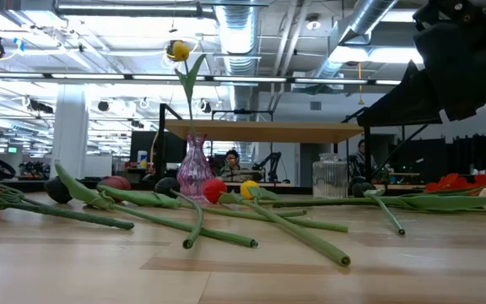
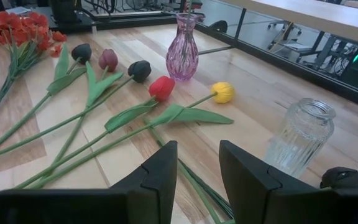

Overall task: Pick and place flowers into a vace then onto a shelf
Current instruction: Put the white tulip into the violet vase

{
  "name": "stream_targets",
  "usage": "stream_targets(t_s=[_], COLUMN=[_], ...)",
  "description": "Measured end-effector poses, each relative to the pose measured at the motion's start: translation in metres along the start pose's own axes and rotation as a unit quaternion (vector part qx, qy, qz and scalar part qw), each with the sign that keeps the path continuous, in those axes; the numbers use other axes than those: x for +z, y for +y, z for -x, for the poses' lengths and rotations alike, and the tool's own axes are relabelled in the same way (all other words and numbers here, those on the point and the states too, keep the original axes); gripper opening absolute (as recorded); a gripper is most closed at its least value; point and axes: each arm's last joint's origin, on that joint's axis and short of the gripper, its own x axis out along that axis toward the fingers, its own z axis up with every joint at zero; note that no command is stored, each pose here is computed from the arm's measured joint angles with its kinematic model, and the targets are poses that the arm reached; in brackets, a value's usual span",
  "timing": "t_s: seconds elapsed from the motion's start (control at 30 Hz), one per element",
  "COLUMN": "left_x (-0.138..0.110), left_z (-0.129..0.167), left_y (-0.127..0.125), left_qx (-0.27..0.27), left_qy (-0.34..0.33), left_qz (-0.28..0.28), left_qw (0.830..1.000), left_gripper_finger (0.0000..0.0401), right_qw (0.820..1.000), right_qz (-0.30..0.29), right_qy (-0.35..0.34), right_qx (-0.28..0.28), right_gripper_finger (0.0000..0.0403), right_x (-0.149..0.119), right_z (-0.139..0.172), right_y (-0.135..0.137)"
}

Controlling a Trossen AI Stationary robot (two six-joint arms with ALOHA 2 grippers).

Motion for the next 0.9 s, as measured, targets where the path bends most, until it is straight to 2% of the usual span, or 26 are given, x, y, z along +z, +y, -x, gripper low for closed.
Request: stream_targets(t_s=[0.17,0.37,0.43,0.53,0.63,0.73,0.9], left_x=[0.004,0.006,0.008,0.008,0.008,0.008,0.006], left_z=[0.001,0.001,0.001,0.001,0.001,0.001,0.001], left_y=[-0.004,-0.004,-0.004,-0.004,-0.004,-0.004,-0.004], left_qx=[-0.007,-0.006,-0.005,-0.005,-0.005,-0.005,-0.006], left_qy=[-0.016,-0.029,-0.037,-0.037,-0.037,-0.036,-0.03], left_qz=[0.014,0.037,0.043,0.052,0.057,0.057,0.061], left_qw=[1.0,0.999,0.998,0.998,0.998,0.998,0.998], left_gripper_finger=[0.0215,0.0215,0.0215,0.0215,0.0215,0.0215,0.0215], right_qw=[1.0,0.992,0.987,0.972,0.946,0.92,0.897], right_qz=[0.002,0.072,0.105,0.163,0.212,0.219,0.226], right_qy=[0.004,0.065,0.095,0.152,0.242,0.322,0.378], right_qx=[0.008,0.076,0.079,0.069,0.049,0.037,0.05], right_gripper_finger=[0.0113,0.0113,0.0113,0.0113,0.0113,0.0113,0.0113], right_x=[0.002,0.012,0.016,0.027,0.036,0.04,0.035], right_z=[0.0,0.003,0.004,0.005,0.008,0.007,-0.001], right_y=[0.002,0.015,0.015,0.012,0.002,-0.007,-0.014])
